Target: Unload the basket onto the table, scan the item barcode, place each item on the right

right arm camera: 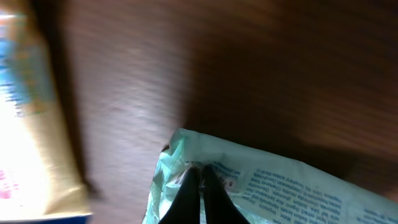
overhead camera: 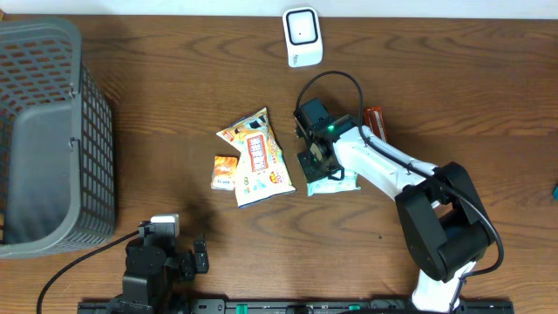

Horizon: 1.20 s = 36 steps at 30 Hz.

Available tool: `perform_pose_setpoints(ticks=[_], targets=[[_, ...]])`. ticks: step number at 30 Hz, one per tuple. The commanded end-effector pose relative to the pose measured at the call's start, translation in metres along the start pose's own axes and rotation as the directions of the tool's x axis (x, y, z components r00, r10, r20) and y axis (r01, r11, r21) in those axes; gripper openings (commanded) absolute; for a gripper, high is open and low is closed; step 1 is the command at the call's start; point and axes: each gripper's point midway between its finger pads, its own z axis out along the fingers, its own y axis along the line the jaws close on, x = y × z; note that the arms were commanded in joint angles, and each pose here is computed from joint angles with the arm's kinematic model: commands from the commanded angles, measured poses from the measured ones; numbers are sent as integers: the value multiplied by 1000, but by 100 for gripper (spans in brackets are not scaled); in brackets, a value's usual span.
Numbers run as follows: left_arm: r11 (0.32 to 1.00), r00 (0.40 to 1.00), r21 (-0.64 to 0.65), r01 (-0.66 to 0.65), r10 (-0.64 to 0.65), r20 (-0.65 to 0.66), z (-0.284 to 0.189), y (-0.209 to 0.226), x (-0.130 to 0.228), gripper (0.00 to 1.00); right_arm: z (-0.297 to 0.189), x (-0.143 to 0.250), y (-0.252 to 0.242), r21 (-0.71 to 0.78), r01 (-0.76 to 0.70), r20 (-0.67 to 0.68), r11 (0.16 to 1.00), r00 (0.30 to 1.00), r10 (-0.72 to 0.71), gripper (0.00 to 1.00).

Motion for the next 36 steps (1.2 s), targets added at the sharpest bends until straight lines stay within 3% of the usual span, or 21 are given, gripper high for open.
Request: perform_pose_setpoints(ticks=[1,10,16,24,31,32,34,36], targets=[[1000,1000,-7,-1,1,-3,0,1,1,100,4,7,-45,216,-62,-14,974,998,66,1],[1000,1000,-7,-1,1,-3,0,1,1,100,-81,-24,-25,78,-89,193,993,978,73,2],[1000,1000,-7,-1,1,-3,0,1,1,100,-51,-9,-21,59,-79,126,995,989,71,7],[1000,1000,-7,-1,1,-3,0,1,1,100,6,19,-22,68,-73,-1,995,997,73,3],[1000,1000,-7,-1,1,-3,0,1,1,100,-24,-8,-18,44,-80,89,996,993,76,1],[1000,1000,-7,-1,1,-3,0,1,1,100,-39,-15,-17,36,-82,113,996,991,77,4],[1000,1000,-7,-1,1,-3,0,1,1,100,-69,-23,-15,23,-84,159,996,984,79,29],[1000,1000,-7,-1,1,-3,0,1,1,100,-99,-26,-15,8,-95,205,995,975,91,75]])
